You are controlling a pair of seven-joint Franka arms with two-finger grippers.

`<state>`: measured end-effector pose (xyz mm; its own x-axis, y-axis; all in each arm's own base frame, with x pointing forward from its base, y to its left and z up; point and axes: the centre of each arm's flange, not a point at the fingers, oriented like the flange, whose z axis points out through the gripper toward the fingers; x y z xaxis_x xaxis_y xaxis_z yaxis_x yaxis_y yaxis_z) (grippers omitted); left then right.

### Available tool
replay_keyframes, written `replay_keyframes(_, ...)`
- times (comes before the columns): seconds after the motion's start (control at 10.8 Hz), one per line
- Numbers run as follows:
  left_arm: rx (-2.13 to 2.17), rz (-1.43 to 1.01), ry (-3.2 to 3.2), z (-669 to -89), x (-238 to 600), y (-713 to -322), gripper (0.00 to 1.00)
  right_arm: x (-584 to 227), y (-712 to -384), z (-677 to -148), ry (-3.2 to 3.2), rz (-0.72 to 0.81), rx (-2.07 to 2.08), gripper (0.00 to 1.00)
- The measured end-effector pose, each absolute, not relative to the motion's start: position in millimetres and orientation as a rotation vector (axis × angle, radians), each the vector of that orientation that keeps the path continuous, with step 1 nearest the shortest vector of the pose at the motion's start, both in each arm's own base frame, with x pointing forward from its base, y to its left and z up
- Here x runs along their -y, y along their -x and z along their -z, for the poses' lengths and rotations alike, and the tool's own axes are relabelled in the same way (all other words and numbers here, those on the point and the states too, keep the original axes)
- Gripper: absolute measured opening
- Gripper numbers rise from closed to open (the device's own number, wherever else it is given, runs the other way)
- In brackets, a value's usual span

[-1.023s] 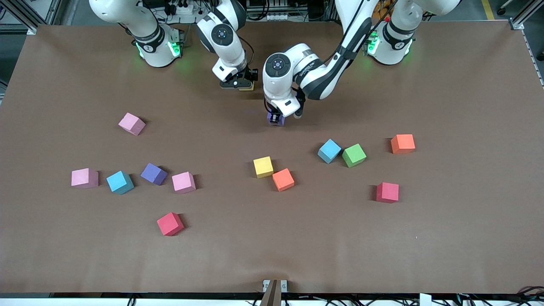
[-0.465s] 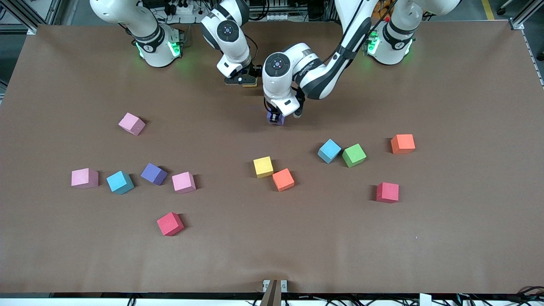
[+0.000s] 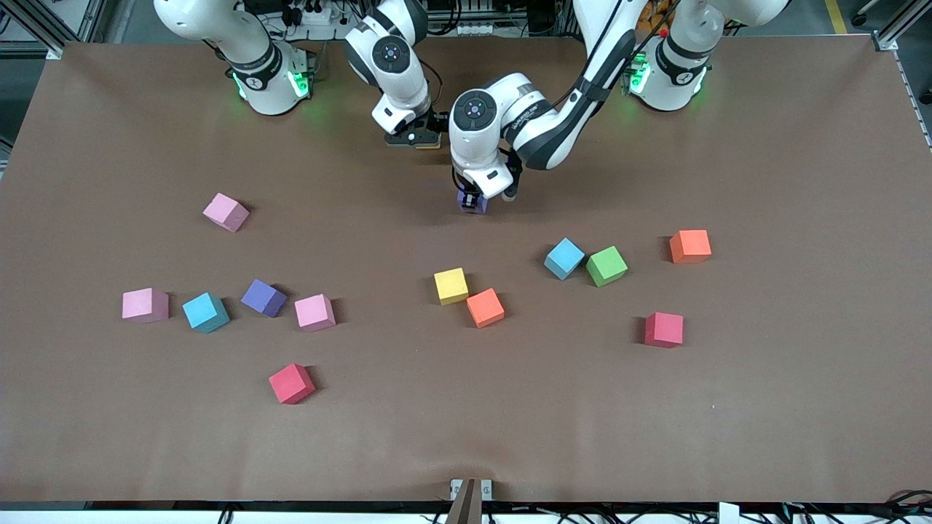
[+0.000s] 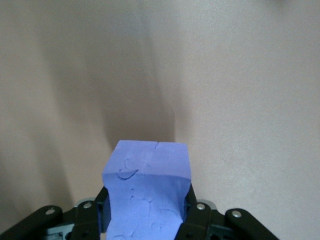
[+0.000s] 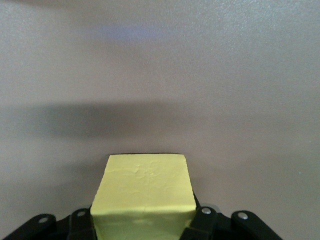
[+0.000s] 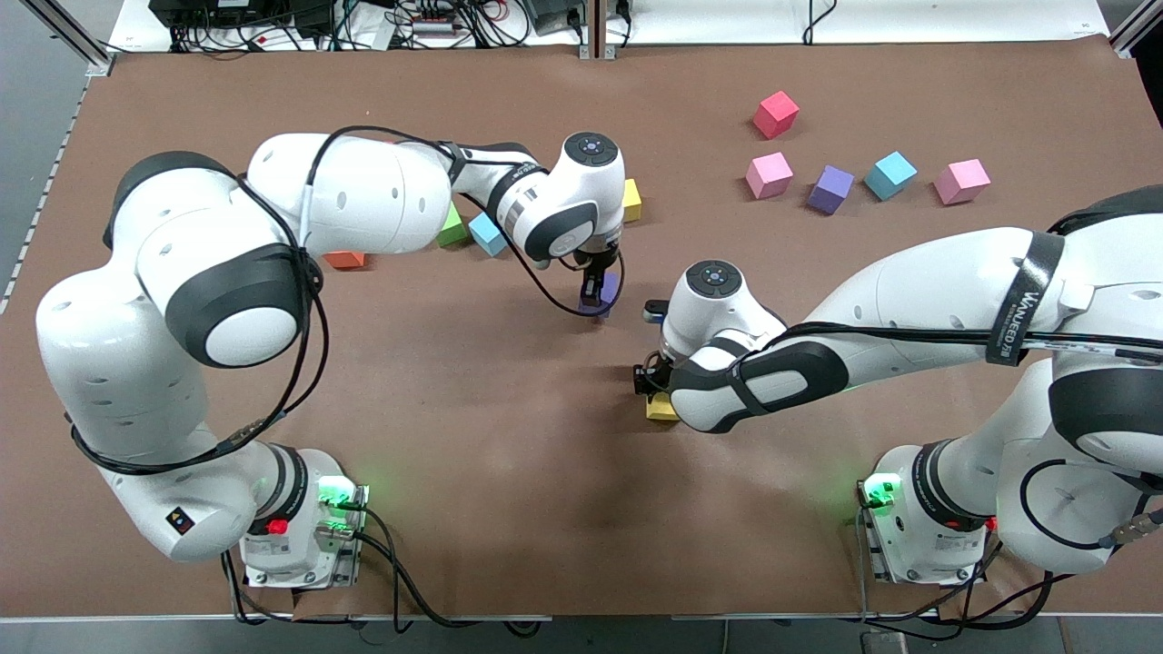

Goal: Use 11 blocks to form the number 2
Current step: 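Carry the yellow cube with the right gripper while the left gripper carries purple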

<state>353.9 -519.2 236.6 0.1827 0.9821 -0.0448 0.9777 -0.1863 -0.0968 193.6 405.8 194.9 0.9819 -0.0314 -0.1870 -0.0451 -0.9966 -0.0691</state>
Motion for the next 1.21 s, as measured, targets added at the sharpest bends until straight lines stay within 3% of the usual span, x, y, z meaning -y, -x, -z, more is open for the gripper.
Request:
replay_keyframes(0.47, 1.973, -0.149, 2.38, -236.5, 519.2, -353.8, 0.56, -406.0, -195.3, -194.5, 3.056, -0.292, -0.064, 0.6)
replay_keyframes(0.56, 1.973, -0.149, 2.379, -235.9, 518.7, -353.6, 0.56, -405.8, -196.0, -193.9, 3.057, -0.292, -0.068, 0.66)
replay_keyframes(0.74, 1.969, -0.148, 2.375, -233.7, 517.4, -352.3, 0.56, -403.9, -199.3, -188.8, 3.062, -0.29, -0.082, 0.95)
replay_keyframes(0.84, 1.967, -0.148, 2.373, -233.0, 516.9, -351.8, 0.56, -404.0, -200.5, -187.9, 3.062, -0.287, -0.085, 1.0)
replay_keyframes(1.21, 1.945, -0.164, 2.384, -238.8, 517.4, -335.2, 0.56, -408.5, -206.9, -196.8, 3.042, -0.273, -0.094, 1.0)
